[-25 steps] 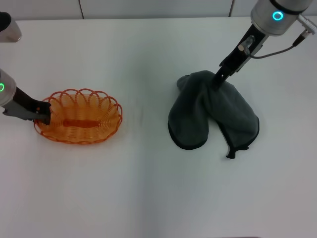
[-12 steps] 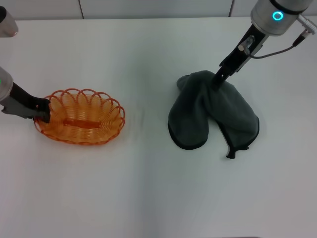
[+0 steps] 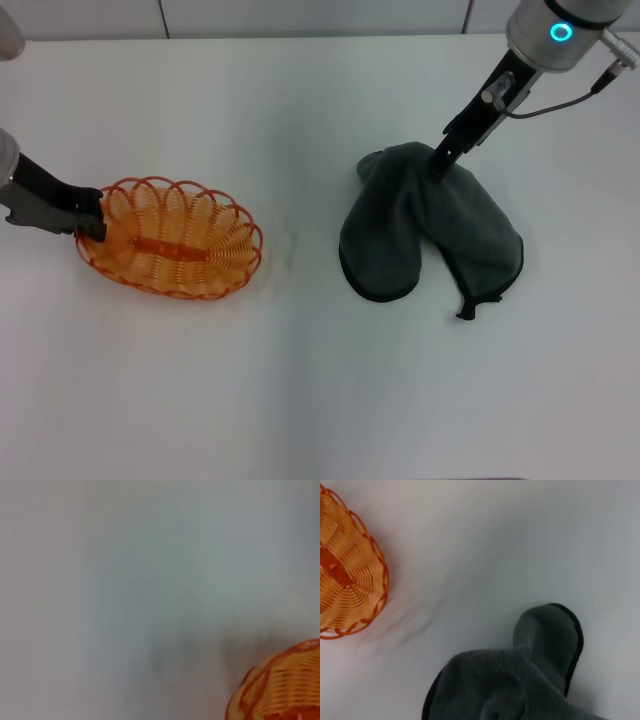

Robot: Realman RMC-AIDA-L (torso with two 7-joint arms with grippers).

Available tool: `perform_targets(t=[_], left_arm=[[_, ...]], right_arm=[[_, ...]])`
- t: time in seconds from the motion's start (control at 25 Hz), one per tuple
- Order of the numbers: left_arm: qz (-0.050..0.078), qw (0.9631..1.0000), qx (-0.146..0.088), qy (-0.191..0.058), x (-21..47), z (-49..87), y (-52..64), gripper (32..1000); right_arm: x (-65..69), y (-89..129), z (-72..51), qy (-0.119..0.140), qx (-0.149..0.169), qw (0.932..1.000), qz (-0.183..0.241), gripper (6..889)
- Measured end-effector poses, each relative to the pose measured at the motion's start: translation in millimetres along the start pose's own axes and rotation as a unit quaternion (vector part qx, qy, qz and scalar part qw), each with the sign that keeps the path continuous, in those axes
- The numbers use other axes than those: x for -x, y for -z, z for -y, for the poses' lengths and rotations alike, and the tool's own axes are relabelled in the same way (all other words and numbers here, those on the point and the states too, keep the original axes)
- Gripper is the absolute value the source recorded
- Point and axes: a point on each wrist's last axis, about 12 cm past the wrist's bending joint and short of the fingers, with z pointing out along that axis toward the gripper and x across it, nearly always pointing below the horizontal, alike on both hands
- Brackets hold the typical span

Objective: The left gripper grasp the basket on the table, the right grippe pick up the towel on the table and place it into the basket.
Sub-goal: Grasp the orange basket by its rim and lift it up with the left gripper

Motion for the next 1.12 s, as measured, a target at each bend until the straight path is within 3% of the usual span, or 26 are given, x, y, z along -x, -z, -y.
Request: perform_targets(t=[0.2, 0.84, 1.12], left_arm=[[0.000, 0.9996, -0.026, 0.012, 1.5, 1.7, 5.6, 117], [0.001, 0.9972, -0.068, 0.031, 3.8, 4.9, 13.0, 113], [0.003, 0.9930, -0.103, 0.057, 2.5, 2.8, 19.2, 113]], right_arm=[[-0.1, 0.0, -0.1, 0.000, 0.000, 1.0000, 0.000, 859], [-0.1, 0.0, -0.1, 0.000, 0.000, 1.0000, -0.001, 858], [0.1, 0.1, -0.2, 0.001, 0.000, 1.0000, 0.000, 858]])
